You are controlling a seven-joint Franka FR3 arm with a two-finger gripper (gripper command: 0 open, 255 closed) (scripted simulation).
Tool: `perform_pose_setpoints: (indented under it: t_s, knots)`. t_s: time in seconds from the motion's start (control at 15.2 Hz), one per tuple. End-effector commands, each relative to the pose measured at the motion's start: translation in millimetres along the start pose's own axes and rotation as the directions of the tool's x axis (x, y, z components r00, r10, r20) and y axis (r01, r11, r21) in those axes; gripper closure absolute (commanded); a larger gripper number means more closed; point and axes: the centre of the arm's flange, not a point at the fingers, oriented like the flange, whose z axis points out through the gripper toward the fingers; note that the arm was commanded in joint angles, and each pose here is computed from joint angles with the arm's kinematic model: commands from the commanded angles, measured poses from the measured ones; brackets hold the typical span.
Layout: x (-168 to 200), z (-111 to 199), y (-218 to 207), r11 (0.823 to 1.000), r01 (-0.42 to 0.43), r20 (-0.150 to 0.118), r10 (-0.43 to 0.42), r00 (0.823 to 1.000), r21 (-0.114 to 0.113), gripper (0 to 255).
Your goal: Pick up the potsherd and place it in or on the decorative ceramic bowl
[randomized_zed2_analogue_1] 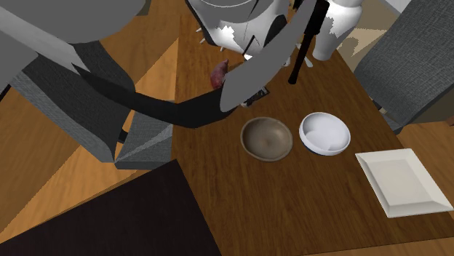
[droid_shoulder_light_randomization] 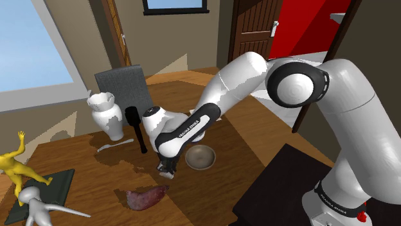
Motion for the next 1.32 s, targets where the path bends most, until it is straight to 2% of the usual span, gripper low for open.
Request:
perform_pose_setpoints:
  t_s: [0.0, 0.46, 0.53, 0.59, 0.73, 0.79, 1.25]
  knots:
    - [-0.8, -9.0, 0.1, 1.000, 0.000, 0.000, 0.000, 1.000, 0.000, 255]
    - [-6.3, -45.6, 1.2, 1.000, 0.000, 0.000, 0.000, 1.000, 0.000, 255]
    - [-6.3, -40.7, 0.7, 1.000, 0.000, 0.000, 0.000, 1.000, 0.000, 255]
    - [-6.3, -40.7, 0.7, 1.000, 0.000, 0.000, 0.000, 1.000, 0.000, 0]
    - [-3.9, -14.7, -6.4, 0.997, -0.037, 0.055, 0.040, 0.998, -0.065, 0]
    - [-3.5, -7.7, -8.0, 0.996, -0.046, 0.069, 0.052, 0.996, -0.083, 0]
    - [-6.2, 29.1, -5.1, 0.996, -0.046, 0.069, 0.052, 0.996, -0.083, 0]
